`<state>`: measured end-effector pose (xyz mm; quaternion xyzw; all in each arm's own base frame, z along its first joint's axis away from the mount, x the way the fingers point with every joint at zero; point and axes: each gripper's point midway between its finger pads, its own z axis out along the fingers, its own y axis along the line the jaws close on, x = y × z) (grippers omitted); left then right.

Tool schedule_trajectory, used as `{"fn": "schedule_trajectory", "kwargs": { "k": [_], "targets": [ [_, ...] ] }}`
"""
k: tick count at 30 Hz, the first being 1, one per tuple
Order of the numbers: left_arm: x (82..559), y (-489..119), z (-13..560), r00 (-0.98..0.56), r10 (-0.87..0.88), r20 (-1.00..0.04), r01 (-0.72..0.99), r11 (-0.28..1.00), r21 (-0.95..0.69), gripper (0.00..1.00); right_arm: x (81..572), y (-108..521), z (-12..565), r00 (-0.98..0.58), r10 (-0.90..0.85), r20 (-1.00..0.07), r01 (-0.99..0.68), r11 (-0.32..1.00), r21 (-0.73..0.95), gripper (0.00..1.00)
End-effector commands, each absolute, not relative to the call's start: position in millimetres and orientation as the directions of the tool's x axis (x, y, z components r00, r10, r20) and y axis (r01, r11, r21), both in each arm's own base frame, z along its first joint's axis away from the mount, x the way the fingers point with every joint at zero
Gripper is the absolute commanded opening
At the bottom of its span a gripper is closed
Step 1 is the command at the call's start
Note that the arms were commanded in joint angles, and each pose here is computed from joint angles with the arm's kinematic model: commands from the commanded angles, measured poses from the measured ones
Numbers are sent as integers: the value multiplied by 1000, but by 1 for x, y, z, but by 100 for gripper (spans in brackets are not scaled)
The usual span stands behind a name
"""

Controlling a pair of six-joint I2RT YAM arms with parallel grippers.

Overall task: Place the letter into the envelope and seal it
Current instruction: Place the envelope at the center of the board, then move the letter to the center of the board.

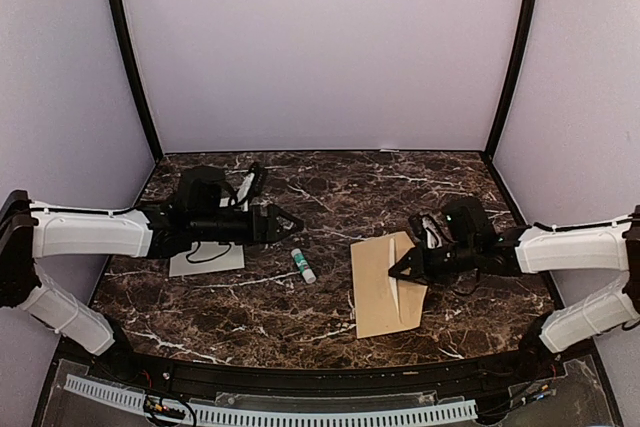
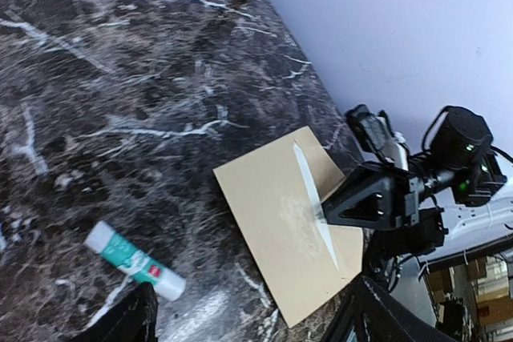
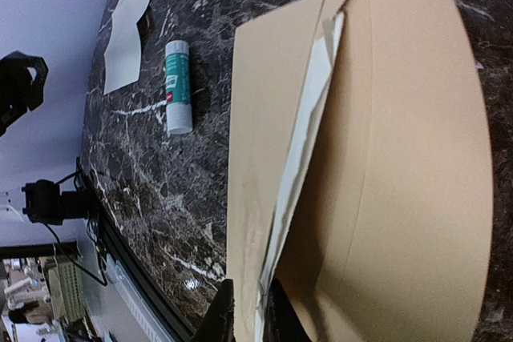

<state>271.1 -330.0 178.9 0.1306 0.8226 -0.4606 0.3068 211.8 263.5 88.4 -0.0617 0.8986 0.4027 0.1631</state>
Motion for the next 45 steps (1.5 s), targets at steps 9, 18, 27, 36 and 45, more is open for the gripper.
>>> {"fn": "schedule_trajectory", "kwargs": {
  "k": [9,18,27,36,45],
  "targets": [
    [322,-162,111,-828,-233,-509,51,874,-483,90,247,235,121,-871,58,-487,-242,814,528,83],
    [353,-55,87,-758,-441,-480,-221,866,-448,91,251,239,128,-858,79,-507,-249,800,546,94],
    [363,-38,55,-812,-389,-435,-272,911,-309,88,260,254,132,-856,50,-515,-290,776,559,96],
    [352,-25,33,-808,-419,-413,-342,906,-250,90,254,253,127,-861,54,-505,-285,772,568,97],
    [351,-33,17,-833,-410,-371,-325,906,-272,80,253,253,123,-865,56,-498,-278,773,570,96]
  ]
}}
